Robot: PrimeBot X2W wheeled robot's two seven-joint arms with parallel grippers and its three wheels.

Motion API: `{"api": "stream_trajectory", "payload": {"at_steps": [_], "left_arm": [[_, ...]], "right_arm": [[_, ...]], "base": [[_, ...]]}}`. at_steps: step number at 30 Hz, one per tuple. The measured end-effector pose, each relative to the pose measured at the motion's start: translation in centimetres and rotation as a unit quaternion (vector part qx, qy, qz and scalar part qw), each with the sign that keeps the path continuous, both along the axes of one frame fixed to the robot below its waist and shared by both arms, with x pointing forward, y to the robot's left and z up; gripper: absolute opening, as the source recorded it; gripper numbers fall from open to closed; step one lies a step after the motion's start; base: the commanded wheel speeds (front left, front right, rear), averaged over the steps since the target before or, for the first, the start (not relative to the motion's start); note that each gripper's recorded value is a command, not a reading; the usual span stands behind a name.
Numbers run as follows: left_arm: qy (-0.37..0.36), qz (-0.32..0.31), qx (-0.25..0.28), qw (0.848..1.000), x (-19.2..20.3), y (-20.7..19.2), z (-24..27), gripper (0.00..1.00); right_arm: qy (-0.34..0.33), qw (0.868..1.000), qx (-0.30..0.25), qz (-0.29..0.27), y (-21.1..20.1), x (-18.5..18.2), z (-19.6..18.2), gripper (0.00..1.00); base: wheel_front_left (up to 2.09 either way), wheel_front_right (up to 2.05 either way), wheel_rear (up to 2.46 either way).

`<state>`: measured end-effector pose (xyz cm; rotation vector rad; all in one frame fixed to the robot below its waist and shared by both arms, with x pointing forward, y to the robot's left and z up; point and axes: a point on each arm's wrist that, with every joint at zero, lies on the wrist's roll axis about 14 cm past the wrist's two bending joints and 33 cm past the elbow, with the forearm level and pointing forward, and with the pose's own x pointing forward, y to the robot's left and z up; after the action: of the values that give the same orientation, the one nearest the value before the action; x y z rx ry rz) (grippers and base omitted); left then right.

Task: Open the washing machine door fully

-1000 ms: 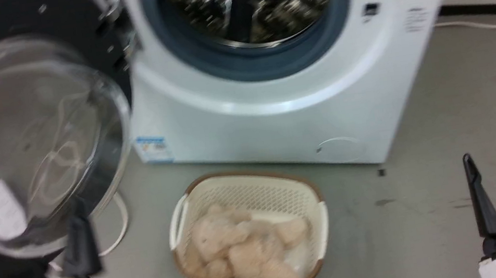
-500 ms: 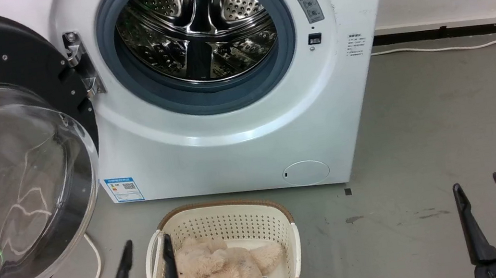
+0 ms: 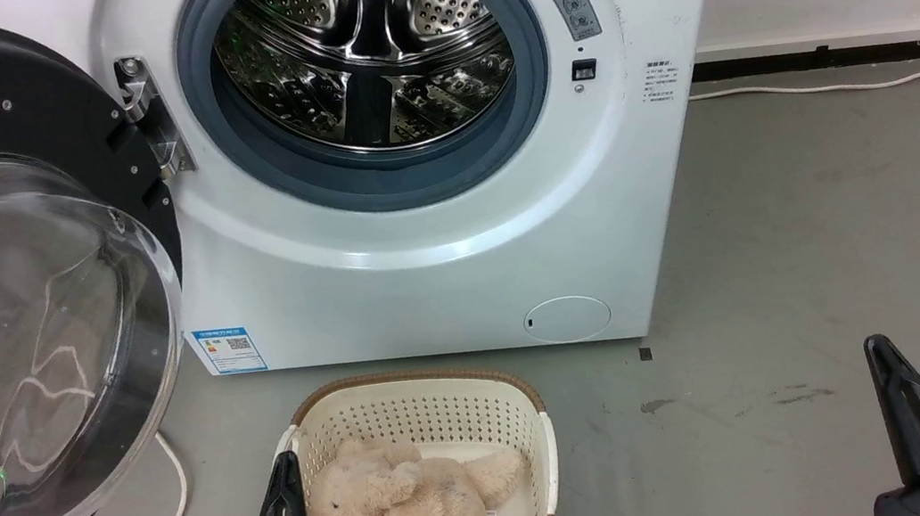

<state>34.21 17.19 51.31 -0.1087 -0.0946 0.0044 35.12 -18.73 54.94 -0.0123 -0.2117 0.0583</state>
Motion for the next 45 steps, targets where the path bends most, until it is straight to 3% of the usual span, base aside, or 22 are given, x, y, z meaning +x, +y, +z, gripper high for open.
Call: {"api": "stream_trajectory", "payload": {"at_steps": [45], "left_arm": [[0.027,-0.003,0.037,0.999,1.2,0.3,0.2,0.0]], "right_arm": [[0.053,0.998,-0.01,0.015,1.2,0.9,-1.3,0.0]], "base": [[0.0,0.0,0.0]]}}
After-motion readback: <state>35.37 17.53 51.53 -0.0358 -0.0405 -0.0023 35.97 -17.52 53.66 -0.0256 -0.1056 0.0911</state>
